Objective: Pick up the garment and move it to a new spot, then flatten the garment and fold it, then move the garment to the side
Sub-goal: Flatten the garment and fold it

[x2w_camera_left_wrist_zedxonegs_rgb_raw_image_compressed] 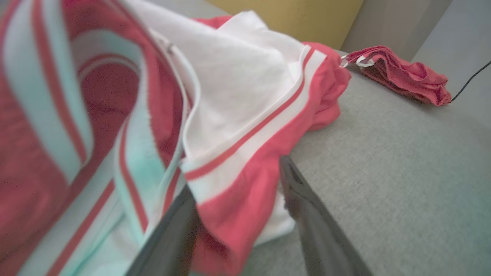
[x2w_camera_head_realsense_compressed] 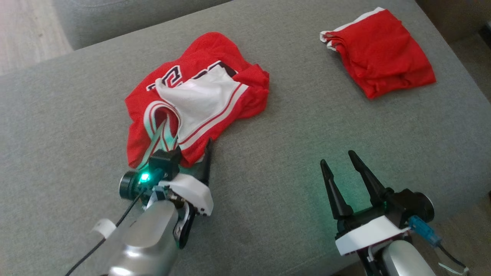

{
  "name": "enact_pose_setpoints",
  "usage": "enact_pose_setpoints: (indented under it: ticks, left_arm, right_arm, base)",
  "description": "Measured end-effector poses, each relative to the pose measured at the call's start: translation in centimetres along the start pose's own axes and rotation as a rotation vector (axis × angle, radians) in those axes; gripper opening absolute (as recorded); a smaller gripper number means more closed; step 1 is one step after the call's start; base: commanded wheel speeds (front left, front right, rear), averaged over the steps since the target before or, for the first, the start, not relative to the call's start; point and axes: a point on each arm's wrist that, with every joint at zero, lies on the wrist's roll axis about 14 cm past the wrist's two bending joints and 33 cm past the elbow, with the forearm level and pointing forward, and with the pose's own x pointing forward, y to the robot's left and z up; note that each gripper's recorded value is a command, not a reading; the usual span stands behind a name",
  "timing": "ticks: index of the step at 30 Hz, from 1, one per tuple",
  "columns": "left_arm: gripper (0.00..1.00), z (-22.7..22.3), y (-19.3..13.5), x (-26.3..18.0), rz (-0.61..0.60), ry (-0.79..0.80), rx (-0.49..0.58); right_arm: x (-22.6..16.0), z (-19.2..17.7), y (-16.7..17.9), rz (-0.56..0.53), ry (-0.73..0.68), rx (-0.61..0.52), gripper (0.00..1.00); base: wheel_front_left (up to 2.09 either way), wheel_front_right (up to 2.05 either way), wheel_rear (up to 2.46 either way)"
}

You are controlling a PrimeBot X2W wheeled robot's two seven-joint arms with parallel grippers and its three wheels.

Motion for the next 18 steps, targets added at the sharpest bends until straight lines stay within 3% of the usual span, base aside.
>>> enact_pose_setpoints:
  ticks: [1,7,10,12,13,18]
  left_arm:
    - [0.01,0.5,-0.3,0.3,-0.012,-0.012,0.009]
    - [0.00,3.6,-3.0,0.5,-0.115,-0.097,0.067]
    - [0.00,6.6,-5.9,0.5,-0.218,-0.175,0.196]
    - [0.00,10.2,-7.6,0.7,-0.269,-0.260,0.278]
    - [0.00,14.6,-9.1,0.7,-0.305,-0.358,0.366]
    - [0.00,25.9,-11.9,-0.8,-0.334,-0.598,0.559]
  right_arm:
    - [-0.1,0.0,-0.1,-0.005,0.001,0.000,1.00]
    - [-0.5,0.4,-0.5,-0.018,-0.016,0.000,1.00]
    - [-0.8,1.1,-0.4,-0.018,-0.039,0.001,1.00]
    - [-1.0,1.4,-0.3,-0.015,-0.053,0.003,1.00]
    - [-1.3,1.7,-0.1,-0.010,-0.065,0.005,1.00]
    - [-1.9,2.4,0.4,-0.004,-0.097,0.025,1.00]
  base:
    - [0.00,0.00,0.00]
    - [0.00,0.00,0.00]
    - [0.00,0.00,0.00]
    - [0.00,0.00,0.00]
    - [0.00,0.00,0.00]
    - [0.00,0.00,0.00]
